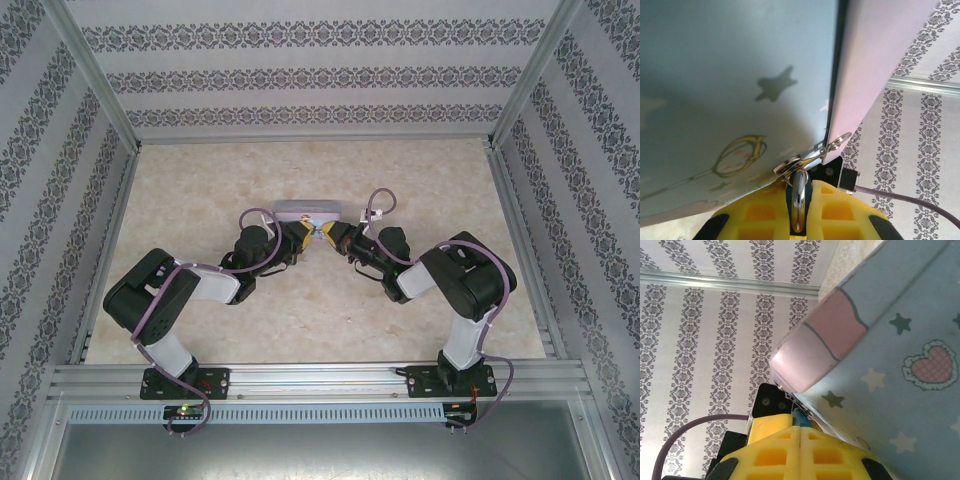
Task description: Unlock a padlock with a key
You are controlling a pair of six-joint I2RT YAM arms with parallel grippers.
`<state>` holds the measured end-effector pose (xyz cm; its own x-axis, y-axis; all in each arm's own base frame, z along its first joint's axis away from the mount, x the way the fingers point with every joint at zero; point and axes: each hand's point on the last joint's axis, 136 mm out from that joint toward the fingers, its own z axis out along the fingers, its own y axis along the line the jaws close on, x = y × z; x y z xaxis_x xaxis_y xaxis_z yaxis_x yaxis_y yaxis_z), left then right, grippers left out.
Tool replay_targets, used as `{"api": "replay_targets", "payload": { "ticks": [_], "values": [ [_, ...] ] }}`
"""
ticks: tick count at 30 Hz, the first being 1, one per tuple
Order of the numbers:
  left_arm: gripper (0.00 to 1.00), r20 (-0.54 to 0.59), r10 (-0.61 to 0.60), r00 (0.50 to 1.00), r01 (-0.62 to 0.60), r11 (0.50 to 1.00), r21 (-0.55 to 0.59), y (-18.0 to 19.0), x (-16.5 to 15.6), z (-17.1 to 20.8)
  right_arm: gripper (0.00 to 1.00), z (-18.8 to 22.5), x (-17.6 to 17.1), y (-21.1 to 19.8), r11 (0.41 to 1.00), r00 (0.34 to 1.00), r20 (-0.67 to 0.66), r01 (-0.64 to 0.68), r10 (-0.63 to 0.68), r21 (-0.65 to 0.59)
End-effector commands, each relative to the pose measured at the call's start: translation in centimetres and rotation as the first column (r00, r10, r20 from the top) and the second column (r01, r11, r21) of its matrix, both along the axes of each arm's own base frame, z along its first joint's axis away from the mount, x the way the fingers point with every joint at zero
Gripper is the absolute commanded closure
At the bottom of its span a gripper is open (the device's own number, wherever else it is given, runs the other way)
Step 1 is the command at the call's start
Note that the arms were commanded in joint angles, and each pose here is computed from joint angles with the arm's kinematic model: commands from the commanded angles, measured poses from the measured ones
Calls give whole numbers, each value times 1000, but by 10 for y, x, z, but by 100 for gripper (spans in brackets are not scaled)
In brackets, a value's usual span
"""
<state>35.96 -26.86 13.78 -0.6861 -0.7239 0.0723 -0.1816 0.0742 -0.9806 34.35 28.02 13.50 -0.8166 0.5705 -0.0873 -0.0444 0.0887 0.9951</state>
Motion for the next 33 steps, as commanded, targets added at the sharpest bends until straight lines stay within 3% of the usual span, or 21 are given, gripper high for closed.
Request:
{"api": "replay_targets", "payload": {
  "ticks": [1,14,33],
  "values": [
    [100,122,-161,979,173,980,-98,-38,-30,39,100,19,-9,22,996,995,55,-84,82,38],
    [100,171,-63,983,94,979,-180,-42,-19,53,100,14,-11,17,998,997,42,-59,57,30],
    [100,128,-111,986,131,979,-156,-47,-30,41,100,17,13,-9,1000,999,52,2,-3,31]
  ]
}}
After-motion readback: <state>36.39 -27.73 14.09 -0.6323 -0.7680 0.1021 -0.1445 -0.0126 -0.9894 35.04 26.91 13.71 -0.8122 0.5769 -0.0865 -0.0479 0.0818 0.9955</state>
